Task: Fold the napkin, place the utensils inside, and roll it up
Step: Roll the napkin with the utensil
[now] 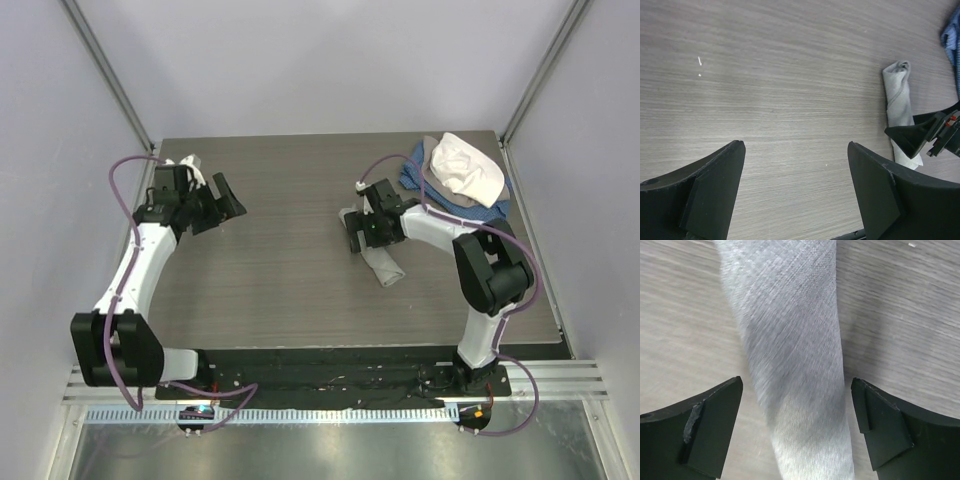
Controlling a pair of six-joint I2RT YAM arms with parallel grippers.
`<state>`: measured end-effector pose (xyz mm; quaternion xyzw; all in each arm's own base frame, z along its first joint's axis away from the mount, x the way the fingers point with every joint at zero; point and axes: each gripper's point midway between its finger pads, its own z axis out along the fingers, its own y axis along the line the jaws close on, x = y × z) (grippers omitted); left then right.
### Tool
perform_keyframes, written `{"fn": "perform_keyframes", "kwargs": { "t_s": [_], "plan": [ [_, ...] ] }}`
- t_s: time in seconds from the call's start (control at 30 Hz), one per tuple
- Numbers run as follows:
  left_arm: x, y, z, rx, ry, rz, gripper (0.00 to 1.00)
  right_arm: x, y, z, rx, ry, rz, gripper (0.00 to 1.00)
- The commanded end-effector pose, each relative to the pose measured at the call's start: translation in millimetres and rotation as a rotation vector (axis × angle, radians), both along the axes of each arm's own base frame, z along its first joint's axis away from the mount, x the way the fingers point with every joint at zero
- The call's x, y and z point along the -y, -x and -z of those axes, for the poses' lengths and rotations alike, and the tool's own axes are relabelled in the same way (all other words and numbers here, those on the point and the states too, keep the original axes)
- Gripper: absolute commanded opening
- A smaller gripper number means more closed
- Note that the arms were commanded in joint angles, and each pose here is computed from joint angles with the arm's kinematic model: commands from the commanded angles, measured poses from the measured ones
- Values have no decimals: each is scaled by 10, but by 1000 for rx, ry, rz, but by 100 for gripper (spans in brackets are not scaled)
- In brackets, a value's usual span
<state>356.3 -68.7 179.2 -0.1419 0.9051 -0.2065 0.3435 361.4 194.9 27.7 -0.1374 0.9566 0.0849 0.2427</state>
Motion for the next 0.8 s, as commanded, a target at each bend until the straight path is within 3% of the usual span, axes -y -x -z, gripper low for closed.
{"fn": "perform_keyframes", "kwargs": {
  "t_s": [0.0,0.23,0.37,0.43,0.57,0.77],
  "plan": [
    [23,61,-405,142,-25,58,89,-177,-66,-640,95,-180,-37,100],
    [3,231,-895,344,-78,98,89,22,-219,-1517,375,-216,37,100],
    [-17,403,-1028,462,-113,112,91,331,-101,-1925,576,-210,128,100],
    [-65,493,-1044,504,-119,73,100,508,-6,-1832,609,-175,180,100],
    [-135,622,-989,530,-130,25,100,738,144,-1968,723,-183,255,100],
    [-210,779,-909,548,-142,-23,100,901,292,-1763,720,-150,301,100]
  ]
}}
